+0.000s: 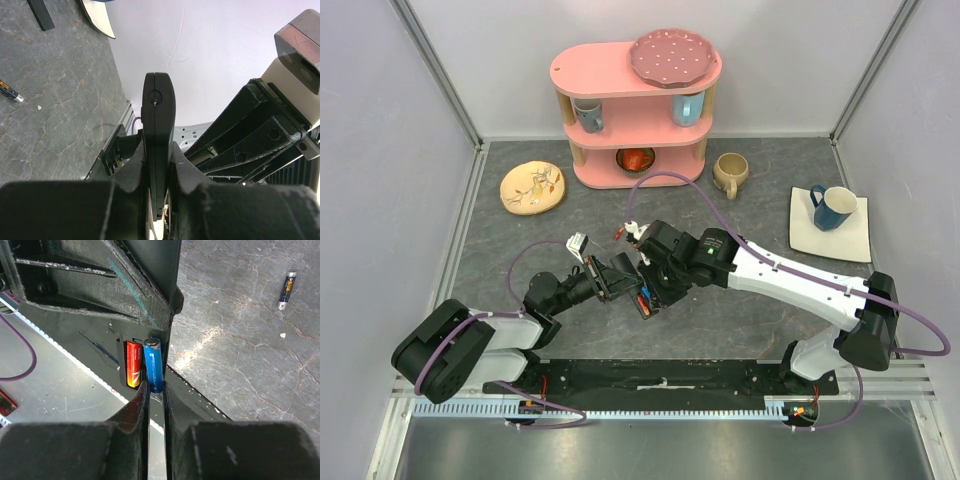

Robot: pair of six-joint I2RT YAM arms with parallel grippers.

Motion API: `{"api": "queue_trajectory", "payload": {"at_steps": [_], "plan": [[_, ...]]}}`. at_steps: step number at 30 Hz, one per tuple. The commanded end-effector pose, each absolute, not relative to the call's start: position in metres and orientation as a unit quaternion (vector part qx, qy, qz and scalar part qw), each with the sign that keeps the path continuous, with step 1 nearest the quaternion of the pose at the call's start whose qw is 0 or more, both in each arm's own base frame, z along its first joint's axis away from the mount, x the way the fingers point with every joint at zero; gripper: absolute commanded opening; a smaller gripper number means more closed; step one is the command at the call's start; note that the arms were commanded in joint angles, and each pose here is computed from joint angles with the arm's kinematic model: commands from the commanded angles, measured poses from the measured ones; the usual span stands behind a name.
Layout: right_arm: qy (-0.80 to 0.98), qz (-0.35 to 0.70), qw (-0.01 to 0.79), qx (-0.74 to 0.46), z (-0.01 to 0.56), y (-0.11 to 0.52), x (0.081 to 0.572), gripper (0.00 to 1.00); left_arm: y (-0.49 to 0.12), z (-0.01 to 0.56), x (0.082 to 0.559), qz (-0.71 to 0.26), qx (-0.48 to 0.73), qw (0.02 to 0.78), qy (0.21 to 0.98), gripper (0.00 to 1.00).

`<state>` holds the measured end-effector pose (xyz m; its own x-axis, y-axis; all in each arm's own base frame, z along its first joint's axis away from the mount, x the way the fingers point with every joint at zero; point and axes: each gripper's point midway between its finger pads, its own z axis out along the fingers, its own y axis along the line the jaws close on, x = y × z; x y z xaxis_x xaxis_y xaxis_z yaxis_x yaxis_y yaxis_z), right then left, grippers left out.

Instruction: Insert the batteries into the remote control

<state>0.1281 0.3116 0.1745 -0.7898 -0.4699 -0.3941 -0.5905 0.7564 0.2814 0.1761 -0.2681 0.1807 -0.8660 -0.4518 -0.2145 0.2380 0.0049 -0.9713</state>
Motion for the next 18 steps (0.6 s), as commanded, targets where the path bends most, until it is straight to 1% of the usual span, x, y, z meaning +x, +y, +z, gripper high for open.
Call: {"api": "queue_trajectory", "payload": {"at_steps": [1, 7, 18], "plan": [[0.917, 0.228, 0.157, -0.287, 0.195, 0.322, 0.123, 0.08, -0.264, 0.217, 0.172, -0.732, -0.036, 0.299, 0.612, 0.02], [0.916, 0.235, 0.151, -0.289, 0.202, 0.323, 0.116, 0.00, -0.265, 0.215, 0.175, -0.727, -0.039, 0.304, 0.614, 0.02], [0.921, 0.234, 0.115, -0.290, 0.204, 0.311, 0.099, 0.00, -0.262, 0.214, 0.184, -0.718, -0.057, 0.324, 0.614, 0.02]]}}
